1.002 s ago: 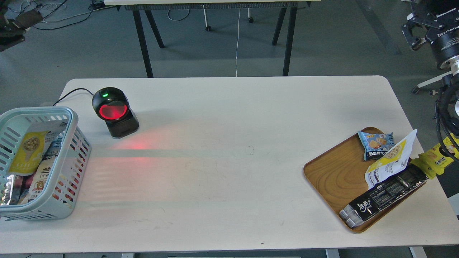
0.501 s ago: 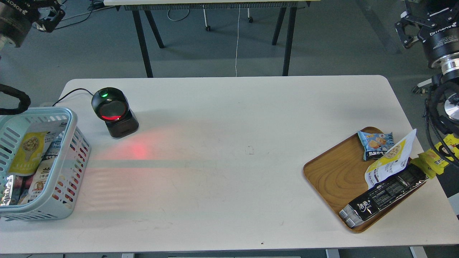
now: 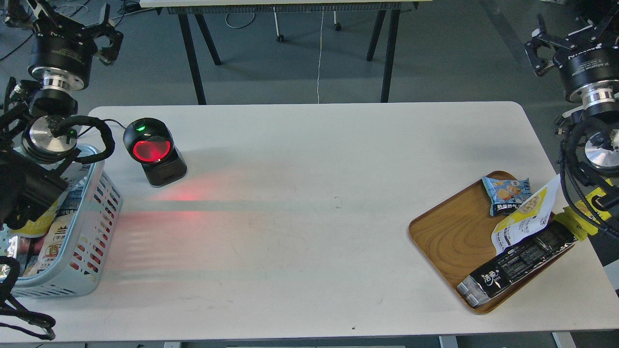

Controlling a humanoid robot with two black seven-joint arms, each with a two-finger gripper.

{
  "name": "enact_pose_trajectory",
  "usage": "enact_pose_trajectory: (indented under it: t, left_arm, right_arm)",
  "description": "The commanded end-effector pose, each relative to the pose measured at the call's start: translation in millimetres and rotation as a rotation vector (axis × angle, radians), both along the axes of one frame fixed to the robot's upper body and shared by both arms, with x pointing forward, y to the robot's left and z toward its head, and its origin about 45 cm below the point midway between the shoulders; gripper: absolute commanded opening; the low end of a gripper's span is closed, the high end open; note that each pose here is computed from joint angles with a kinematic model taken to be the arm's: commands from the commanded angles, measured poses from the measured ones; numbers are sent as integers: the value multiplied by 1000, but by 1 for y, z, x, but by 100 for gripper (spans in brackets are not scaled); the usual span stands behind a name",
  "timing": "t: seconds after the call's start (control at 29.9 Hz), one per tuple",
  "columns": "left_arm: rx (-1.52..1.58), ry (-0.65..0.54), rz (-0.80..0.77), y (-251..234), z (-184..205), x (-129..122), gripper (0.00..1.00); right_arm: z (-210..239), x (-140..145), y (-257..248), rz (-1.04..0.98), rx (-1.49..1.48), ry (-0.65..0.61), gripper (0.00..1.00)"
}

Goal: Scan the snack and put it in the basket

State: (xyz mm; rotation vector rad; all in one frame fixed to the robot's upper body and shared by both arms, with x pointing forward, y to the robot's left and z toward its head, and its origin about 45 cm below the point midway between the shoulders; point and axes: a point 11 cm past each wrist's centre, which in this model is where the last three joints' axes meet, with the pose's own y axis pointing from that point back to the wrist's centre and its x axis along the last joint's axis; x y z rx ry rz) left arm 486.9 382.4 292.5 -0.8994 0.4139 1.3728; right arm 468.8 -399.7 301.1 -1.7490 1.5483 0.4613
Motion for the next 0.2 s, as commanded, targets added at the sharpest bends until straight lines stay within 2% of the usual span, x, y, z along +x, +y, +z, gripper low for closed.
enact_pose_trajectory:
  t: [0.0,0.17]
  left_arm:
    - [-41,14,-10,-12,-13,-1,100]
    - [-51,37,-14,-15,-26,-5,100]
  right_arm:
    - [-1,4,5,8,0,10,99]
    - [10,17,14,25,-3,9,99]
